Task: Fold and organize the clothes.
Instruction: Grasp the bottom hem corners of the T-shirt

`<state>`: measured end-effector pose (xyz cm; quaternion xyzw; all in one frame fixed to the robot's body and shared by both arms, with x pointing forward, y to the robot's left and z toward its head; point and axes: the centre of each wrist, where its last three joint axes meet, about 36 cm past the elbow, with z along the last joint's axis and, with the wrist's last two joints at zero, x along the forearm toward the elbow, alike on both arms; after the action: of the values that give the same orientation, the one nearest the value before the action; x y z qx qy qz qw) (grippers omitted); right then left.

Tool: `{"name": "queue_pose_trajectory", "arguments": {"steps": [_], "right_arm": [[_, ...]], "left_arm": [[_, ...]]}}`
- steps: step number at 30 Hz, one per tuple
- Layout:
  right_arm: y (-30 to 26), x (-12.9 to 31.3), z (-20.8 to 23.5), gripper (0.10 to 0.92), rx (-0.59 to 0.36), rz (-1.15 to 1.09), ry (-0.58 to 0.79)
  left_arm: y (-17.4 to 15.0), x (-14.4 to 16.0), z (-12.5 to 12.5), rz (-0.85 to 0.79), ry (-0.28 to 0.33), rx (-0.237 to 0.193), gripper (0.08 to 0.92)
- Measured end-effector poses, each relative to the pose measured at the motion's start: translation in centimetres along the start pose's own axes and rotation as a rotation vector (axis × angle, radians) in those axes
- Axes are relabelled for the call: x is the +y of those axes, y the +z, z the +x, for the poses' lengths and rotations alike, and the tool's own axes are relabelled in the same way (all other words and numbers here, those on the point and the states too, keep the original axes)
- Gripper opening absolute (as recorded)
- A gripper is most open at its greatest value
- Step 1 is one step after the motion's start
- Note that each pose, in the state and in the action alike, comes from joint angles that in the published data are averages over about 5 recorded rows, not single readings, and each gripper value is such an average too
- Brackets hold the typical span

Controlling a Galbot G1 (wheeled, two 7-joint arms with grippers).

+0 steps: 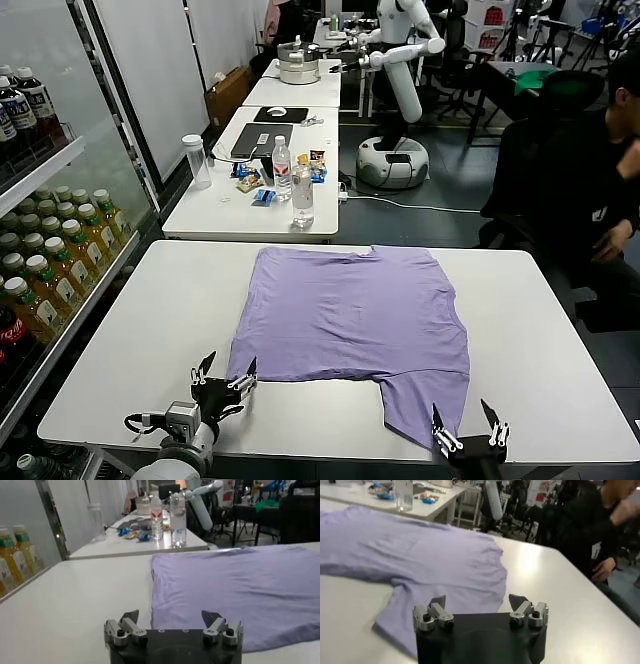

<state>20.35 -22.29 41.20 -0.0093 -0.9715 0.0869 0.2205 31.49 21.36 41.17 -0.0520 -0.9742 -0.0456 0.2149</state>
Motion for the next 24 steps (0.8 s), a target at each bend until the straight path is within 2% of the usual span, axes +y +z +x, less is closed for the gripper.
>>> {"name": "queue_pose_trajectory", "arguments": {"steps": [6,10,24], "right_arm": [[0.7,0.4,-0.2,0.821,0.024,-0.021,-0.003],[1.1,0.7,-0.3,0.781,0.038,-0.044,-0.013],[1.3,0.9,-0.3,0.399,0.064,-0.11,-0.048]], "left_arm": [[0.4,-0.5,-0.2,0.004,0.007,0.024,0.82],[0.6,-0.6,-0.6,0.004,0.001,0.04,0.75],[1.2,-0.7,-1.0,0.032,-0.01,0.094,0.352]]}}
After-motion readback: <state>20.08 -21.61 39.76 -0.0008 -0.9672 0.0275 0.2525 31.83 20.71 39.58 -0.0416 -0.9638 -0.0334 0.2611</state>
